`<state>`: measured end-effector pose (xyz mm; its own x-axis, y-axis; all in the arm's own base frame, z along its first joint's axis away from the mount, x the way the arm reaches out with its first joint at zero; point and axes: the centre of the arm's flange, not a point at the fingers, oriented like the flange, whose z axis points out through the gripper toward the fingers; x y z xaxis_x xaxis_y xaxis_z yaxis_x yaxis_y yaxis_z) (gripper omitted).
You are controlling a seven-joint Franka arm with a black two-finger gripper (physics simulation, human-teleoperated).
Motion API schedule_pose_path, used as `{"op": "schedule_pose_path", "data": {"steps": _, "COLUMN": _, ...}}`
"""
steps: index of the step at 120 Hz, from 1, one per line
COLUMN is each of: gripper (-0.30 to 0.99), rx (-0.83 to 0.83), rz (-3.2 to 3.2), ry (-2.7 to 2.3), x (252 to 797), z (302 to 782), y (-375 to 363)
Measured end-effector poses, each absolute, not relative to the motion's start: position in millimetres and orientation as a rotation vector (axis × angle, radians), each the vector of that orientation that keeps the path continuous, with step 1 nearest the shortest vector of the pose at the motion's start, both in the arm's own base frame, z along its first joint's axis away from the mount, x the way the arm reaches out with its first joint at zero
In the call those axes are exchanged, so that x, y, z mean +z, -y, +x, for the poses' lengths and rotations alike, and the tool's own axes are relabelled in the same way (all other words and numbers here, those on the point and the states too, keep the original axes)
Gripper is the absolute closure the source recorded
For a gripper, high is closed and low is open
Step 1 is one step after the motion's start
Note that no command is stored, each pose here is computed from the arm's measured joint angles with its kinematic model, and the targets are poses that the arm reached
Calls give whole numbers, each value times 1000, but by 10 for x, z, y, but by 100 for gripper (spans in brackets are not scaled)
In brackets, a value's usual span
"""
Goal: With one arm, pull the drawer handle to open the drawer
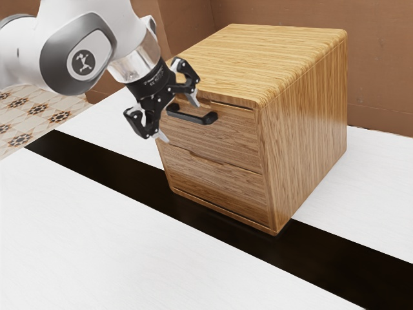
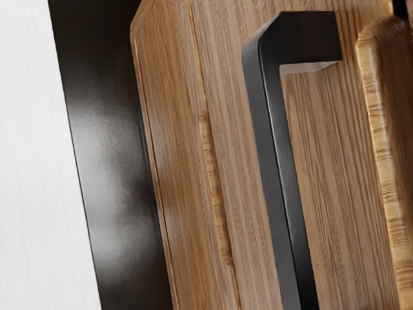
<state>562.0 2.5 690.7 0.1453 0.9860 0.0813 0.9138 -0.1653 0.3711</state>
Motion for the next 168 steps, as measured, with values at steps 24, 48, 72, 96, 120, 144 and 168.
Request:
{"op": "schedule_pose_path", "data": {"steps": 24, "gripper": 1, "rx": 461, "rz": 2133, "ry": -1885, "x": 6849, "z": 5615, "y": -51}}
{"op": "schedule_pose_path", "data": {"steps": 48, "gripper": 11, "rx": 460, "rz": 2101, "ry": -1906, "x": 6807, "z": 5617, "y": -54}}
{"op": "schedule_pose_path", "data": {"steps": 72, "gripper": 16, "rx": 466, "rz": 2062, "ry": -1941, "x": 6787, "z": 5640, "y": -160}}
{"op": "schedule_pose_path", "data": {"steps": 96, "gripper": 18, "rx": 472, "rz": 2047, "ry": -1946, "x": 6752, "z": 5687, "y": -147}}
{"op": "schedule_pose_path", "data": {"steps": 120, "gripper": 19, "rx": 470, "rz": 2035, "ry": -1959, "x": 6701, "z": 5730, "y": -165}}
{"op": "schedule_pose_path", "data": {"steps": 144, "gripper": 24, "rx": 468, "rz": 2026, "ry": -1971, "x": 6672, "z": 5753, "y": -189}}
{"op": "schedule_pose_path", "data": {"steps": 168, "gripper": 41, "rx": 461, "rz": 2022, "ry": -1981, "x": 6675, "z": 5743, "y": -189}}
